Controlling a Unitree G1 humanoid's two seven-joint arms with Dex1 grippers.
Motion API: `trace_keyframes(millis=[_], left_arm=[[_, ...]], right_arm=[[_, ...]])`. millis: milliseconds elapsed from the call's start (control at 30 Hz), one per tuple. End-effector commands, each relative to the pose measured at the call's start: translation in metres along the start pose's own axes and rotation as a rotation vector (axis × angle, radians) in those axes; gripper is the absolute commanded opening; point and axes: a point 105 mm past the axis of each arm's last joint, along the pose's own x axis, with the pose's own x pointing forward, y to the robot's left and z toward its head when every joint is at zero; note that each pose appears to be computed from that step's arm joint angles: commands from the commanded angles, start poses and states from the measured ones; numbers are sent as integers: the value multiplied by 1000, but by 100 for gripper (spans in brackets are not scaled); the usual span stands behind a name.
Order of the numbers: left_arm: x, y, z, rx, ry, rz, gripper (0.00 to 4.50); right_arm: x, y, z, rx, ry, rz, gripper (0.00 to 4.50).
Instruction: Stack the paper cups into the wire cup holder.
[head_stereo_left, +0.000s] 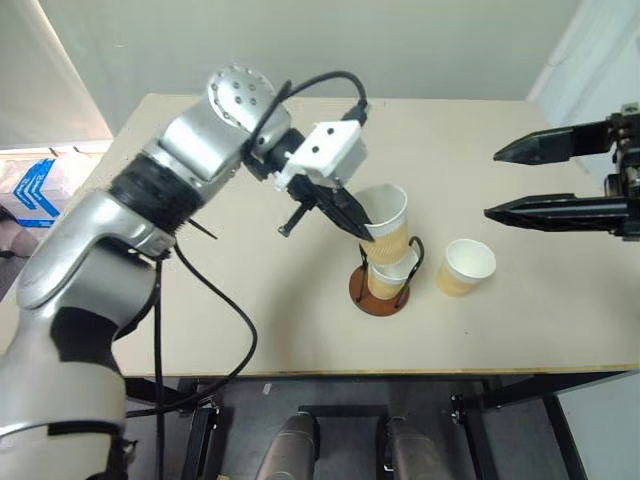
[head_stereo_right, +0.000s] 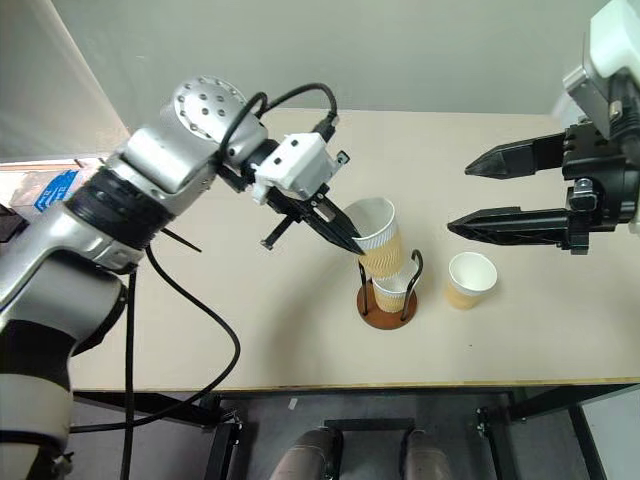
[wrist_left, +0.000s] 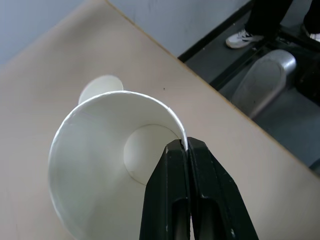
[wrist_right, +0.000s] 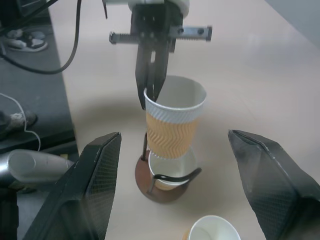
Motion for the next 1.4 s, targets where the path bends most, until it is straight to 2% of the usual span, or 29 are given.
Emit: trace_keyframes(millis=[33,367,533,767,867,1067,1133,1300,1400], left_arm=[[-5,7,15,96,24,-21,1],[23,-6,-2,140,60,-135,1],[35,-16,-6,173,74,-195,1],[40,-13,-13,210,133,-204,1],[42,-6,-14,245,159,-189,62],[47,8,2,264,95,-131,270],[42,12,14,235,36,-95,340],[19,16,29,137,-71,-8,340],[-9,13,25,17,-141,82,340]], right_arm=[[-11,2,7,-30,-18,-56,361],[-13,5,6,-22,-20,-77,361],[-19,0,15,-13,-86,-121,361],[-23,-1,9,24,-88,-163,361],[-23,0,8,28,-90,-172,361],[-21,0,3,38,-80,-182,361],[-21,1,0,41,-65,-182,361],[-19,1,-11,41,-6,-194,361],[-12,-3,-36,18,137,-229,361]])
